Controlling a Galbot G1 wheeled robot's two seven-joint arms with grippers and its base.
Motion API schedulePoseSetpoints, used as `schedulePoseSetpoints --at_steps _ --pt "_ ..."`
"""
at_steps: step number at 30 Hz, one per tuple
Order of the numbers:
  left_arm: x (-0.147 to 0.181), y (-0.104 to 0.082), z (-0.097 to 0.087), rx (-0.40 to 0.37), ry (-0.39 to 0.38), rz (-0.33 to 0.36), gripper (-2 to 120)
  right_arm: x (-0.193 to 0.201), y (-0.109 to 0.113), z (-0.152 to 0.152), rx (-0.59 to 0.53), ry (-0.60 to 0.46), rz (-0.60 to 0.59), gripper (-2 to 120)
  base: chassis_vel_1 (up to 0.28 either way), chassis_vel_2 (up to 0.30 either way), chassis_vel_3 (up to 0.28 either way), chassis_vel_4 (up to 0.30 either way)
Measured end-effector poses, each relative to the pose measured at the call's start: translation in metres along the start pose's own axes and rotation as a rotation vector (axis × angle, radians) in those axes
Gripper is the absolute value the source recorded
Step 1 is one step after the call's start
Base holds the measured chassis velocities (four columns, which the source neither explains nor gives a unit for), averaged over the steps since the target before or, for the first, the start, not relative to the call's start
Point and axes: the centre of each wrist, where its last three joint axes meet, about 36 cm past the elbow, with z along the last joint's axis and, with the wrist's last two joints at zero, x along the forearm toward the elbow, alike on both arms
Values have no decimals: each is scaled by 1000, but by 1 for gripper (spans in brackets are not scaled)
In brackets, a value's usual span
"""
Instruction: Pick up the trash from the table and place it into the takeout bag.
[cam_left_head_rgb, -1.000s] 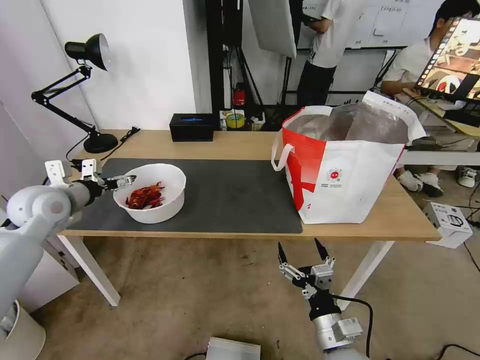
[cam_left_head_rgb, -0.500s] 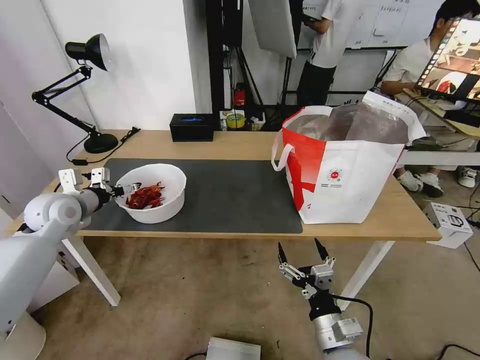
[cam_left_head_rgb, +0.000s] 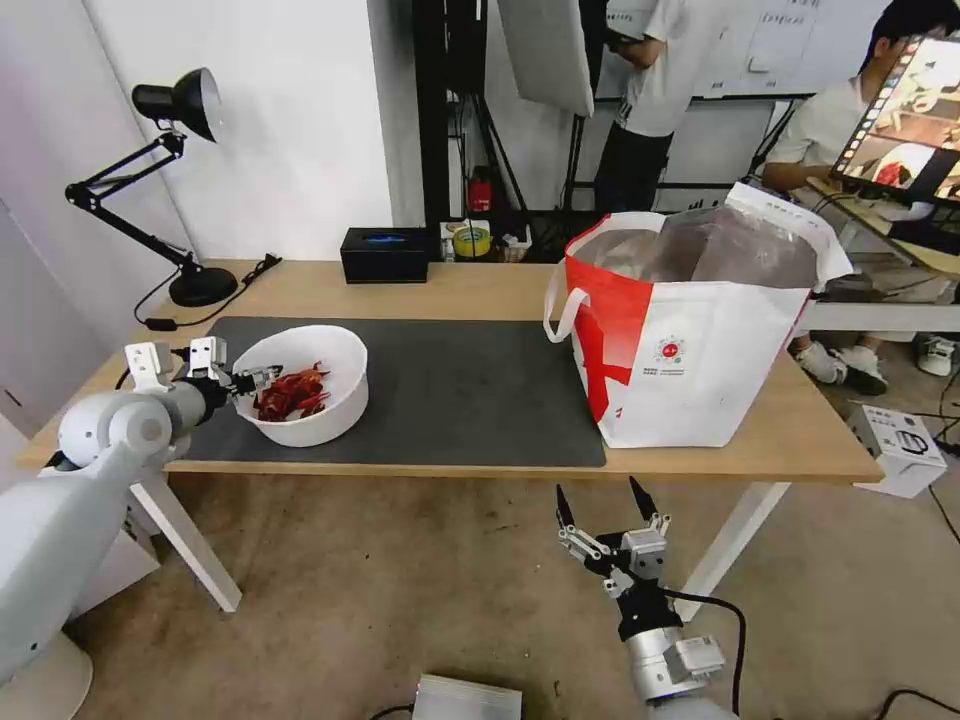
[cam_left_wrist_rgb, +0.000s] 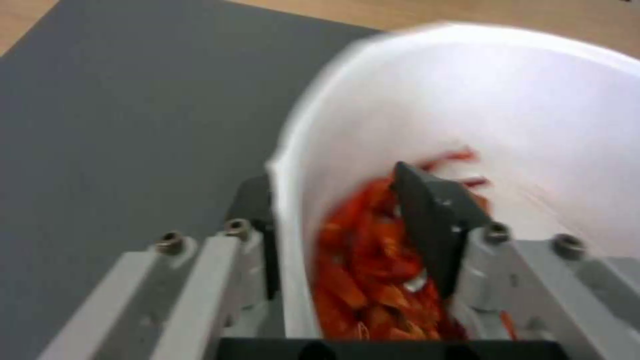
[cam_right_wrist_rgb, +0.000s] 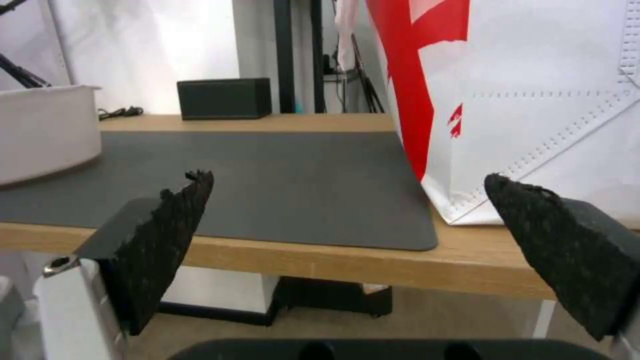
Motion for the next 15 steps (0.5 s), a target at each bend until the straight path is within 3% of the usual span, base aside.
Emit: schedulePoseSetpoints --at_steps 4,10,15 --pt "0 -1 1 -3 1 3 27 0 0 0 0 0 0 100 0 0 0 0" --pt "2 -7 5 -9 1 19 0 0 0 0 0 0 0 100 0 0 0 0" --pt "4 -10 4 -15 -2 27 0 0 0 0 0 0 0 100 0 0 0 0"
